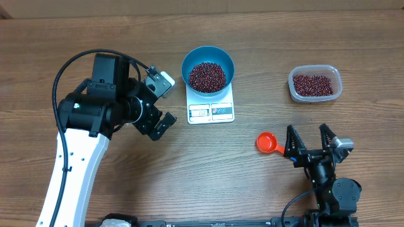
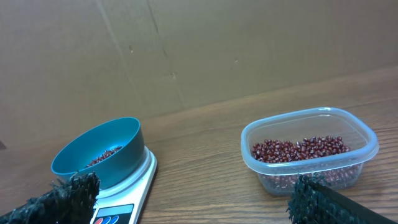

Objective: Scoop item into bowl and weigh 150g on scale

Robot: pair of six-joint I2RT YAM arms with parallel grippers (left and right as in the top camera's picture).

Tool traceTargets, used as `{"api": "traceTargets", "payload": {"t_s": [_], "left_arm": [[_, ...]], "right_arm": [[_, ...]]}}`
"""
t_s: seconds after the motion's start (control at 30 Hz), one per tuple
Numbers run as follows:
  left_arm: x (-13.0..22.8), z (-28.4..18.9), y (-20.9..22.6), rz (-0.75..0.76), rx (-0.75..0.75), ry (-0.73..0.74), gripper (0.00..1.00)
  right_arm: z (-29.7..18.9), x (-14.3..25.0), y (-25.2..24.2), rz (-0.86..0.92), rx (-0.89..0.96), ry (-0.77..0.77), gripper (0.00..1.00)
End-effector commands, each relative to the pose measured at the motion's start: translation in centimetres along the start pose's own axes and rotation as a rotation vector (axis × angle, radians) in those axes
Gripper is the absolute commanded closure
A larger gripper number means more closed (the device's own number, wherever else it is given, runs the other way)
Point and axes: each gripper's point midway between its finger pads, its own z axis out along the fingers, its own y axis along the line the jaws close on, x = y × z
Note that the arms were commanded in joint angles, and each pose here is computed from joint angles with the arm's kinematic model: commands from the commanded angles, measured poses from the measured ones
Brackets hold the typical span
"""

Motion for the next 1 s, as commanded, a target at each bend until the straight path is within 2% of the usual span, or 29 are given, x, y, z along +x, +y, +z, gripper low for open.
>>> {"api": "traceTargets", "payload": {"t_s": [0.0,0.23,0.6,0.8,0.97], "left_arm": [[0.7,-0.2,-0.1,-0.144,0.000,0.040,0.00],[4.2,-1.3,0.0,-0.407,-0.069,0.168,0.01],[5.1,-5.9,0.2,-0.436,-0.168,0.046,0.00],[7.3,-9.3,-0.3,-0.508,-0.301,0.017,0.00],[8.4,-11.9,-1.6,-0.494,-0.362,-0.053,0.00]], "right_arm": [[0.0,0.1,-0.1,-0.006,0.002,-0.006,0.00],[0.0,0.1,-0.1,-0.006,0.002,-0.006,0.00],[0.0,0.1,-0.1,-0.006,0.002,-0.006,0.00],[0.0,0.1,-0.1,-0.006,0.002,-0.006,0.00],[0.0,0.1,-0.1,-0.006,0.002,-0.006,0.00]]}}
